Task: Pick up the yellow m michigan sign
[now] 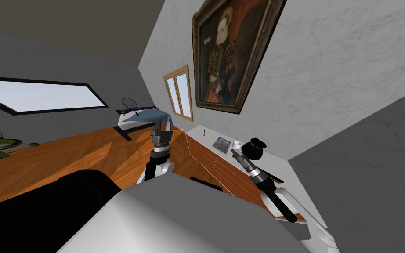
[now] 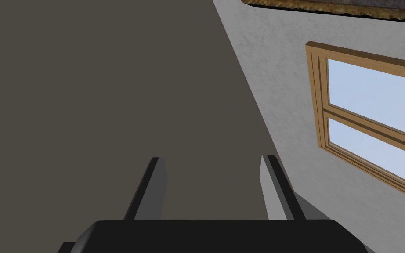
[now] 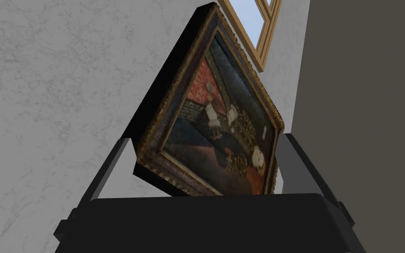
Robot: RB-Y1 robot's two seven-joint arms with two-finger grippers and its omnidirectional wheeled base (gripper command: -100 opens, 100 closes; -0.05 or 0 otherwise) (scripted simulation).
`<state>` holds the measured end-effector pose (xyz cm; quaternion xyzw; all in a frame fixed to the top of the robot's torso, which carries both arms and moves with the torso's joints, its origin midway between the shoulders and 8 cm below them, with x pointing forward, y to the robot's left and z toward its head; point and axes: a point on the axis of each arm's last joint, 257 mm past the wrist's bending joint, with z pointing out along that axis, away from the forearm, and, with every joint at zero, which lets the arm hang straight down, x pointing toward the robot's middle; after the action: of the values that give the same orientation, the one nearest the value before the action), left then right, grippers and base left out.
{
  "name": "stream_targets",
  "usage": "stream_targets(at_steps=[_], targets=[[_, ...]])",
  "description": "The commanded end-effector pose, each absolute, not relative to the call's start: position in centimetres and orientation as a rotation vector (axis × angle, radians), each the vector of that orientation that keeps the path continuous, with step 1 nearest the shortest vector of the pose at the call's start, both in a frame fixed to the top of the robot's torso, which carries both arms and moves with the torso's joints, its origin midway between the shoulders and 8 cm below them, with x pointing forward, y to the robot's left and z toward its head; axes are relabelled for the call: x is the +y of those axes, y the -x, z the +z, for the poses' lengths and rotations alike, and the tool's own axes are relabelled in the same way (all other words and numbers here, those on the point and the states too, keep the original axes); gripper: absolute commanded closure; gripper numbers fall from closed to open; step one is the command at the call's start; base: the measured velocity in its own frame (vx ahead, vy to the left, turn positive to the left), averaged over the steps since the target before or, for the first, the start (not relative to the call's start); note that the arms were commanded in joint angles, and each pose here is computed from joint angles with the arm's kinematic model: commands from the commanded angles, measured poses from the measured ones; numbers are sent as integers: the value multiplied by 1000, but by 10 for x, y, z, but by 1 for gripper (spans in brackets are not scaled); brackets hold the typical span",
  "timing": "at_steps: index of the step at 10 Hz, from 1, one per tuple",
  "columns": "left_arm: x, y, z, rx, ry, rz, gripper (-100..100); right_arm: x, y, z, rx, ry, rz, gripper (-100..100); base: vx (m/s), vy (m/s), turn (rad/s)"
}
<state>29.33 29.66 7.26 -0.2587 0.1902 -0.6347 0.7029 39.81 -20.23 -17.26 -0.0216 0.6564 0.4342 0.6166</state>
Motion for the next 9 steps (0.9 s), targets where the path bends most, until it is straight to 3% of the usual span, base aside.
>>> stream_targets(at_steps=[1,9], targets=[[297,-293,73,423,576,-1412,0,-210,-397,-184,1550,88,970,-100,42,23,114],[297,-293,73,423,576,-1412,0,-262,-374,-269,1819,337,754,-100,54,19,127]])
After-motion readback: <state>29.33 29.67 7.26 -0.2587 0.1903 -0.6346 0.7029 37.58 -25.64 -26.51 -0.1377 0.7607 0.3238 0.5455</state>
